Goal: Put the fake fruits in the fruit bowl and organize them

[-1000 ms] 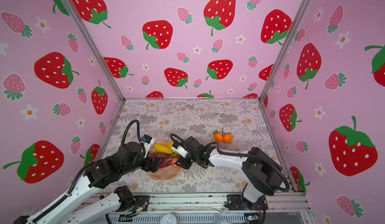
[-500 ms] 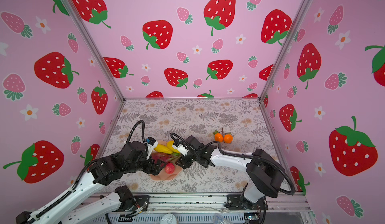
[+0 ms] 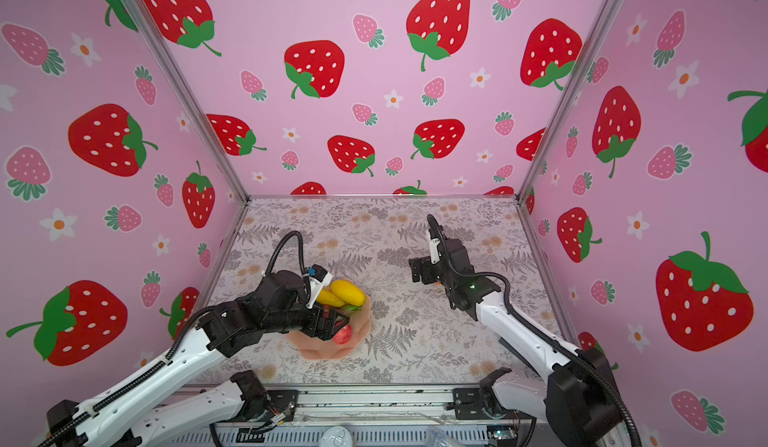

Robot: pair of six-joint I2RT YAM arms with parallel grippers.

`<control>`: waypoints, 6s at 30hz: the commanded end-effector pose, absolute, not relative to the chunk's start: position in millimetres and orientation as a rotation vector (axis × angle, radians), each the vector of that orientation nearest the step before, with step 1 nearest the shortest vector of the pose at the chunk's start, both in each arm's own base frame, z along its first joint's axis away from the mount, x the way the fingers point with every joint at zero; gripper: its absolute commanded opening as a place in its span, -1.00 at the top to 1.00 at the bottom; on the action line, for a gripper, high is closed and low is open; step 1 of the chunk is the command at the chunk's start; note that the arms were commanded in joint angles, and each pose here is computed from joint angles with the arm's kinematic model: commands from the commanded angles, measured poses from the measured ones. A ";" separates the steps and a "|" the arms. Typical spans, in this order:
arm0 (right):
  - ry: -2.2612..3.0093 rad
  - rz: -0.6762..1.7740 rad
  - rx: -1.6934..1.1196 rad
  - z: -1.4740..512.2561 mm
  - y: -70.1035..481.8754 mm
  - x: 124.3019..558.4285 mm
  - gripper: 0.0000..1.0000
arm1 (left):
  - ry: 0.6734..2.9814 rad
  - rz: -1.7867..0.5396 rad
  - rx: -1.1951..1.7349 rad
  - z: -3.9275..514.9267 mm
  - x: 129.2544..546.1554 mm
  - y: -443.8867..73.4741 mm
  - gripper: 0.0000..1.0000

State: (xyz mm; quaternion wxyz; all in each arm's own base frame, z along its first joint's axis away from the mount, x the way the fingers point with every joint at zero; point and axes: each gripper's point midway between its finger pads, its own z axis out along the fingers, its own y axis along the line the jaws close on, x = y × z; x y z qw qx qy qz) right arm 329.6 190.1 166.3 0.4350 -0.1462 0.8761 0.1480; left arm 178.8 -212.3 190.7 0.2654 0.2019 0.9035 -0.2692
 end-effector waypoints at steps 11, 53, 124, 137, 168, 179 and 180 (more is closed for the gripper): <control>2.383 0.205 -0.122 100.3 109.8 423.5 -0.49 | 2.332 -0.697 0.610 205.8 216.9 -243.2 -0.98; 2.593 0.355 -0.288 31.1 141.2 446.9 0.64 | 2.372 -0.634 0.597 190.7 229.8 -245.8 -0.98; 1.618 0.884 -0.930 189.6 432.6 149.0 0.93 | 2.286 -0.672 0.219 209.6 149.4 -133.9 -0.98; 1.674 0.692 -0.782 175.5 423.9 168.0 0.91 | 2.250 -0.725 0.245 213.2 145.3 -138.0 -0.98; 1.890 0.378 -0.232 210.0 193.4 334.2 -0.99 | 2.091 0.214 -0.299 196.3 274.1 -15.8 -0.98; 1.894 -0.059 -0.029 139.8 28.2 406.1 -0.99 | 1.900 0.491 -0.312 123.5 344.7 56.3 -0.98; 1.854 -0.069 -0.063 139.6 29.8 408.8 -0.99 | 1.903 0.447 -0.280 122.8 352.6 50.1 -0.98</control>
